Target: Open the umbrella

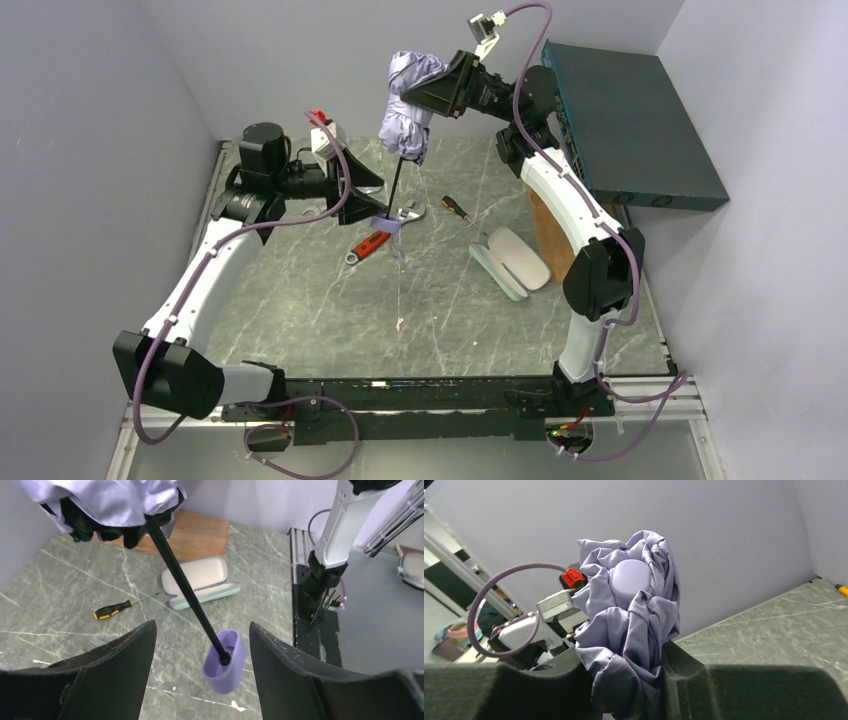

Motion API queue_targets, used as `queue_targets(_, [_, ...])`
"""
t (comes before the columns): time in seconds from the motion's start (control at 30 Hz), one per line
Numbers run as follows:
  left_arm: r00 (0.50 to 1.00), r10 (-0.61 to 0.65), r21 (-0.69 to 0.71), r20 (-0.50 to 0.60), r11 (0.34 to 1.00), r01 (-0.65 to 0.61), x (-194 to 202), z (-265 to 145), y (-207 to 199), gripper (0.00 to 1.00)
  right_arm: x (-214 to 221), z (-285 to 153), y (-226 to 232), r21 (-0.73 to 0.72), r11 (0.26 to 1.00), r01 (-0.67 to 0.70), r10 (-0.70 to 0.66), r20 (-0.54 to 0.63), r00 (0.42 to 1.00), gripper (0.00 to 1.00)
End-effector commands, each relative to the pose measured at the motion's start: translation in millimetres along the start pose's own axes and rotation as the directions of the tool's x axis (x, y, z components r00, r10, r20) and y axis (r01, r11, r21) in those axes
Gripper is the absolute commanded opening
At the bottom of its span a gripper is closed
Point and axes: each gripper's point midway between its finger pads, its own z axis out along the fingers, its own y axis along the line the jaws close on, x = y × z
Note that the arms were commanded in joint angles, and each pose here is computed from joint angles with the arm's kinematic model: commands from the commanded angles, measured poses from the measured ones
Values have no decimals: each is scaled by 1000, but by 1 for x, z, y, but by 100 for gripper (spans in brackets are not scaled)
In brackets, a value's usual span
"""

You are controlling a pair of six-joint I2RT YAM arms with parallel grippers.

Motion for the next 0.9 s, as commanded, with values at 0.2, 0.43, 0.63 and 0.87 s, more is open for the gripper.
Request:
queue_targets(0.2, [996, -27, 98, -80, 995, 35, 22, 16, -12, 63, -21, 2, 88, -172, 959, 226, -221, 47, 974, 0])
queue_targets(0.43, [990, -98, 160, -103, 981, 114, 35, 20, -26, 59, -24, 4, 88, -167, 949, 269, -264, 49, 963, 0])
queue_targets(0.63, [985, -126, 173, -116, 974, 144, 41, 22, -29, 63, -23, 5, 84, -165, 950, 266, -262, 47, 964, 0])
queue_targets(0.87, [981, -147, 145, -130, 976, 165, 45, 24, -23, 23, -27, 6, 85, -162, 947, 278, -272, 60, 960, 0])
